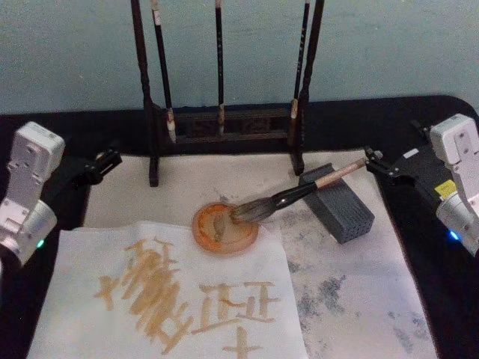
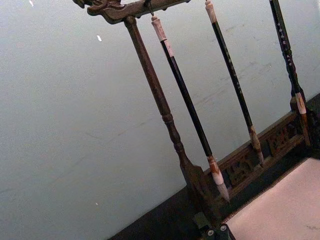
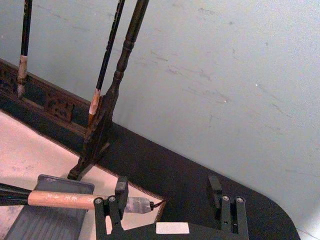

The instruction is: Pick up the brush from the inkstone, write on the paper, then place the brush back to its original position.

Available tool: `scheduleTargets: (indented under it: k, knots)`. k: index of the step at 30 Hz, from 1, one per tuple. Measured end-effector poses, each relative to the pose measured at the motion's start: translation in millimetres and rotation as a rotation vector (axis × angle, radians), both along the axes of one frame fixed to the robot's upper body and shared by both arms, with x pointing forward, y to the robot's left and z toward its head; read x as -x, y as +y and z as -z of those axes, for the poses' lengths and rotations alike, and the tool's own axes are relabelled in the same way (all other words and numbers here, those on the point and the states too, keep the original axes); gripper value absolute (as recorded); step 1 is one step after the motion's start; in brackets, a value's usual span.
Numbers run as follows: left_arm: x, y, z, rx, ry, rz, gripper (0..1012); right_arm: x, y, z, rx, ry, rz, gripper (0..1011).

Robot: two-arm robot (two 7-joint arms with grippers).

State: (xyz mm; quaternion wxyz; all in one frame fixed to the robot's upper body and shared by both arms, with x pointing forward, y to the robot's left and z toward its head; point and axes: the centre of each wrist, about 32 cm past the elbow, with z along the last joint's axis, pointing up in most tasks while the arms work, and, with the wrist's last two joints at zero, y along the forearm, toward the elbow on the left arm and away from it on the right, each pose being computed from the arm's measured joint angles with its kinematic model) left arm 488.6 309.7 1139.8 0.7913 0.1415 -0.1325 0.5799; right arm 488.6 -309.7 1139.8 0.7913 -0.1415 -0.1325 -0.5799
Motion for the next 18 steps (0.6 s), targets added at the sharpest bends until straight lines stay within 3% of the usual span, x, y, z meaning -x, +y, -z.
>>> scheduleTargets:
  k: [3,7,12,13,14,15,17,18]
  knots:
    - [0.0,0.0,0.0,0.000,0.000,0.000,1002,0.7,0.0,-1.0,-0.006,-0.001,-0.002,1006]
    - [0.0,0.0,0.0,0.000,0.000,0.000,1002,4.5,-0.3,-6.3,-0.058,-0.004,-0.012,1006]
    - [0.0,0.0,0.0,0.000,0.000,0.000,1002,12.0,-4.0,-12.4,-0.229,0.011,-0.024,1006]
    - [0.0,0.0,0.0,0.000,0.000,0.000,1002,14.2,-5.3,-13.5,-0.290,0.023,-0.029,1006]
    - [0.0,0.0,0.0,0.000,0.000,0.000,1002,14.2,-5.3,-13.5,-0.290,0.023,-0.029,1006]
    - [0.0,0.0,0.0,0.000,0.000,0.000,1002,17.2,-7.5,-14.3,-0.359,0.041,-0.030,1006]
    - [0.0,0.0,0.0,0.000,0.000,0.000,1002,20.0,-9.2,-15.1,-0.430,0.060,-0.031,1006]
    - [0.0,0.0,0.0,0.000,0.000,0.000,1002,22.7,-10.8,-14.9,-0.495,0.083,-0.031,1006]
